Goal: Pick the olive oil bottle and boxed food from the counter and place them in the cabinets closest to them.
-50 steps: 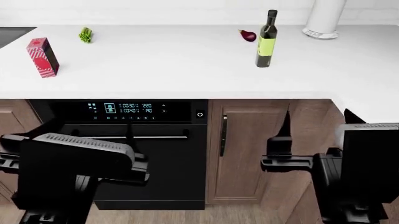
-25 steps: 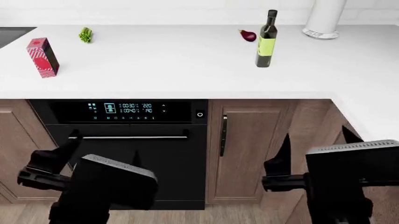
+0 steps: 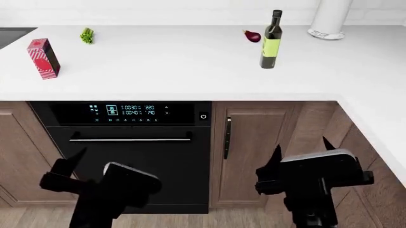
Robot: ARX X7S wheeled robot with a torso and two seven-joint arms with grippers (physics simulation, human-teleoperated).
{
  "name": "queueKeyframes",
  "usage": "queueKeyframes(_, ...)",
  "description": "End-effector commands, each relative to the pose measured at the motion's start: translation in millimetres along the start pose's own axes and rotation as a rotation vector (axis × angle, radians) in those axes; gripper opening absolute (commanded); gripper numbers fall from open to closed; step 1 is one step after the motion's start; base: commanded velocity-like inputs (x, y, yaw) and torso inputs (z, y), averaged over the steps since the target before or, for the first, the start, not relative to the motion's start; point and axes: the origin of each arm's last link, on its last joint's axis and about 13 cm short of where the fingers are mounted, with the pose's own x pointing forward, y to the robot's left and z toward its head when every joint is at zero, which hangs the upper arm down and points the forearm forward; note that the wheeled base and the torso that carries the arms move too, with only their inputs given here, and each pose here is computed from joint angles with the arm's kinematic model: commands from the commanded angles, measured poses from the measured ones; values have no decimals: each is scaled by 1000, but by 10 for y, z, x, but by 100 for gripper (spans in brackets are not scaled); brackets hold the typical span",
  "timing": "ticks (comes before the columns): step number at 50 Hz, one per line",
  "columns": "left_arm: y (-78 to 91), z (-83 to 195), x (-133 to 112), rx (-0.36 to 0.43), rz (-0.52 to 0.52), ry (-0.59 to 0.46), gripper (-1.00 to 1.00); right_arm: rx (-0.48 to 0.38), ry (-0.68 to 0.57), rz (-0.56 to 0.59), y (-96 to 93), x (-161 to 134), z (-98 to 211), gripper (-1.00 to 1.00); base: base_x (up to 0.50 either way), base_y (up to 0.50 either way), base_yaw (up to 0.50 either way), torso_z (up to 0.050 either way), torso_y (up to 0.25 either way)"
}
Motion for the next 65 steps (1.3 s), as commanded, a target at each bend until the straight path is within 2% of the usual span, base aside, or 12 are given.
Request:
queueKeyframes(1, 13, 5, -143, -147, -100, -112, 100, 124, 40, 153, 14, -118, -71, 100, 0, 0, 0, 0, 0)
queueKeyframes(6, -13, -12, -430, -221, -143, -173, 100, 186, 49, 201, 3, -368, -128, 100, 0, 0, 0, 0, 0)
queueKeyframes(11, -94, -67, -637, -240, -170, -199, 100, 212, 27, 204, -18, -574, -188, 100, 0, 0, 0, 0, 0)
queueKeyframes(15, -69, -48, -775, -279, -192, -236, 100, 241, 1, 211, -57, -690, -195, 100, 0, 0, 0, 0, 0)
queueKeyframes(19, -42, -19, -859, -286, -196, -261, 100, 261, -11, 217, -97, -750, -186, 100, 0, 0, 0, 0, 0)
queueKeyframes(23, -47, -10, -898, -286, -195, -282, 100, 261, -15, 224, -101, -795, -196, 100, 0, 0, 0, 0, 0)
queueKeyframes(34, 15, 32, -940, -363, -170, -313, 100, 284, -66, 258, -110, -839, -166, 100, 21, 0, 0, 0, 0)
queueKeyframes(65, -17, 16, -939, -375, -180, -307, 100, 275, -93, 283, -117, -817, -127, 100, 499, 0, 0, 0, 0)
